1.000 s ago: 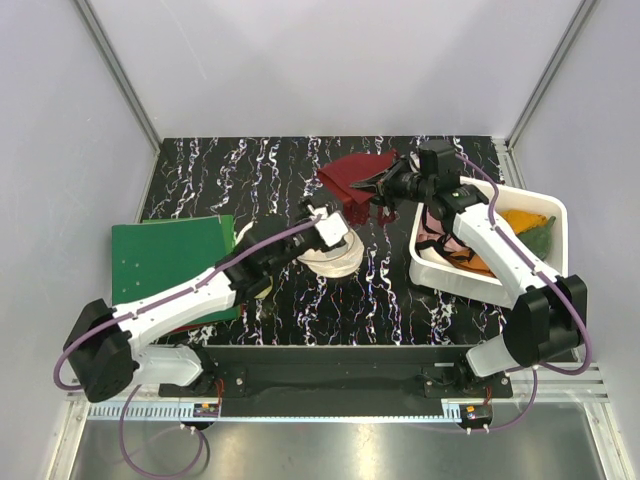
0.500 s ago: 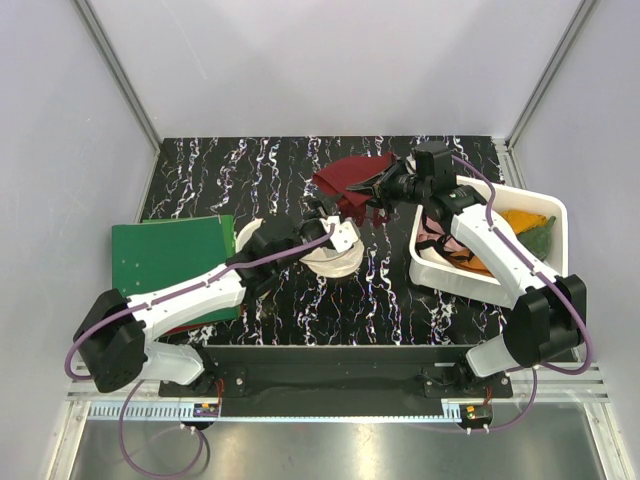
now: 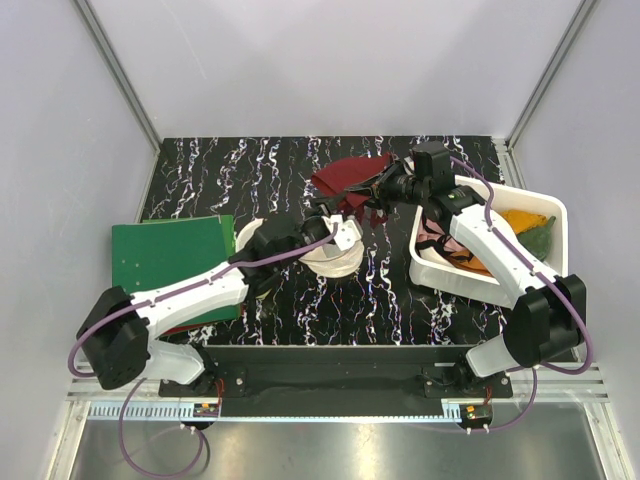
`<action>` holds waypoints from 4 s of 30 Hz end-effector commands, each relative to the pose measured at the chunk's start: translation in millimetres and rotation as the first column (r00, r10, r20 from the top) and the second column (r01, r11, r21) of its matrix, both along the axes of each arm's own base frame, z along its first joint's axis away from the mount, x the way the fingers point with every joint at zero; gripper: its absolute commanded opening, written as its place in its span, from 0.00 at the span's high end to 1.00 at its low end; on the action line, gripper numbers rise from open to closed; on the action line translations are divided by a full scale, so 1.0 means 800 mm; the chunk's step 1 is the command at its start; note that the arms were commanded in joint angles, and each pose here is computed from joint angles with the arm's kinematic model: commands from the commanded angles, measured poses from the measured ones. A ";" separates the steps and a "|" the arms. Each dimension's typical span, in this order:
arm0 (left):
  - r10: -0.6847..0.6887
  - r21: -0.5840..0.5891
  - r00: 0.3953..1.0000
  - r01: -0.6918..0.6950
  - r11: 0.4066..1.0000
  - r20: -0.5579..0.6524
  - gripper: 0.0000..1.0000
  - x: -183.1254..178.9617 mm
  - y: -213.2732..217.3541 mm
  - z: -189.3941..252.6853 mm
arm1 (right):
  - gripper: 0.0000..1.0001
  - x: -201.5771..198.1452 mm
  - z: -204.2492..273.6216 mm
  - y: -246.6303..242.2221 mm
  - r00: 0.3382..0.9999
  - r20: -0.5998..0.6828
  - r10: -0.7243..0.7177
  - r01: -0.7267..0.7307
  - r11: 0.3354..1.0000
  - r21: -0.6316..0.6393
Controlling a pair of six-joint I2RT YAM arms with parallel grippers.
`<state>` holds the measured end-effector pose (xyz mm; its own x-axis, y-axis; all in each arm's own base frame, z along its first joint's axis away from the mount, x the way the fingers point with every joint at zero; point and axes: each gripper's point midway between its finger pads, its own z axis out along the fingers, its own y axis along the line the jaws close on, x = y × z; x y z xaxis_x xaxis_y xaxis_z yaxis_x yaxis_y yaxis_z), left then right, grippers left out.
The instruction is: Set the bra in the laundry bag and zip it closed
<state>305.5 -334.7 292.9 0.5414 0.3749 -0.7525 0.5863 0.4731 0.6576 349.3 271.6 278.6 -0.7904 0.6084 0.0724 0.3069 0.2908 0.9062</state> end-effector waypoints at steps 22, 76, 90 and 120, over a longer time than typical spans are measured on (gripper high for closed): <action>0.064 -0.021 0.998 -0.064 0.998 0.004 1.00 0.021 -0.001 0.040 | 0.67 -0.021 0.048 0.003 0.995 0.096 0.022 -0.027 0.998 0.051; -0.663 -0.669 0.357 0.127 0.732 -0.658 1.00 -0.095 0.113 0.172 | 0.16 -0.039 0.037 -0.070 0.430 0.727 0.536 -0.040 0.815 -0.577; -0.694 -0.697 0.327 0.130 0.706 -0.642 1.00 -0.095 0.114 0.178 | 0.45 -0.081 0.039 -0.030 0.281 0.833 0.476 -0.283 0.871 -0.402; -0.578 -0.617 0.214 -0.298 0.729 -0.787 1.00 0.026 0.098 0.062 | 1.00 -0.098 0.085 0.000 0.495 0.625 0.603 -0.343 0.797 -0.497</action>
